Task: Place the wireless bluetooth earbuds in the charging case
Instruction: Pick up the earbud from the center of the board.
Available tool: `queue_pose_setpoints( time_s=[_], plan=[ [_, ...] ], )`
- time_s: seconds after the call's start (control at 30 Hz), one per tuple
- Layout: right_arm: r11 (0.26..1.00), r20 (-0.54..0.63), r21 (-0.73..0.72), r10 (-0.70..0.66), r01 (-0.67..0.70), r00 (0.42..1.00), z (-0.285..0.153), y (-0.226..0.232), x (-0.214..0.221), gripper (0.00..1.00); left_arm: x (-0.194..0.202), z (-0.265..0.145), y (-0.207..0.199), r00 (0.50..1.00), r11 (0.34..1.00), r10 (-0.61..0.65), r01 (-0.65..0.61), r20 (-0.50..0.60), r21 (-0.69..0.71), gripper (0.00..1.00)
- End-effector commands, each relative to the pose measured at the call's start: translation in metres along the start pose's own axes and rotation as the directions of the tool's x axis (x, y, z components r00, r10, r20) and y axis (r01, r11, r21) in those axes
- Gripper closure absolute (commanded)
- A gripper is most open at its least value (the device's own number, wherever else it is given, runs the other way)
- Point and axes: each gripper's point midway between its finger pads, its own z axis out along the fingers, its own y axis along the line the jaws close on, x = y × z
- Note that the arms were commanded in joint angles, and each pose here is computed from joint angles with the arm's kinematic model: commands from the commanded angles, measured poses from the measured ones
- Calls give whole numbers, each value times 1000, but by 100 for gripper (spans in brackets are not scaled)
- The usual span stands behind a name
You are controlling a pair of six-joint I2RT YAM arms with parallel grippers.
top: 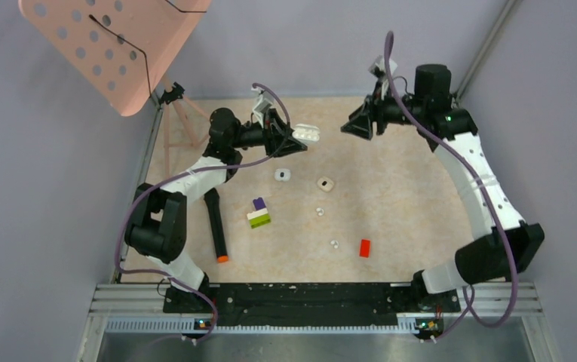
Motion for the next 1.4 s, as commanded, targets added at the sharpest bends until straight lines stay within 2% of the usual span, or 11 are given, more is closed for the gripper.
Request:
queue_pose_setpoints(
  time_s=[0.0, 0.1, 0.2, 0.27, 0.43, 0.57, 0.67, 0.9, 1.07, 1.23, 1.37],
  plan=[
    [984, -108, 2, -177, 178, 978, -19, 13, 64, 48, -16, -16, 0, 999, 998, 6, -4, 33, -64, 100],
    [962, -207, -62, -273, 266, 939, -19, 18, 120, 54, -18, -29, 5, 999, 993, -17, 21, 38, -115, 100],
    [921, -345, -140, -391, 365, 853, -11, 22, 175, 64, -16, -43, 10, 998, 983, -34, 42, 47, -180, 100],
    [910, -423, -192, -415, 368, 806, -6, 28, 210, 70, -12, -50, 10, 998, 976, -40, 49, 47, -213, 100],
    [982, -581, -92, -189, 167, 792, 5, 42, 270, 74, -6, -63, 9, 997, 955, -49, 62, 54, -289, 100],
    [998, -615, 47, 5, 30, 788, 7, 44, 293, 75, -8, -72, 9, 996, 938, -45, 67, 71, -340, 100],
    [992, -638, 93, 129, -91, 759, 9, 52, 314, 77, -6, -79, 8, 994, 926, -70, 95, 80, -366, 100],
    [970, -664, 137, 240, -201, 708, 28, 69, 336, 77, 0, -92, 7, 990, 896, -96, 130, 100, -425, 100],
    [958, -694, 210, 286, -194, 661, 31, 69, 354, 76, -8, -101, 6, 989, 882, -82, 130, 124, -454, 100],
    [908, -693, 338, 418, -246, 588, 24, 69, 371, 75, -20, -108, 7, 988, 877, -47, 110, 145, -468, 100],
    [898, -694, 365, 438, -245, 571, 20, 68, 372, 73, -24, -111, 7, 987, 874, -37, 107, 156, -474, 100]
  ],
)
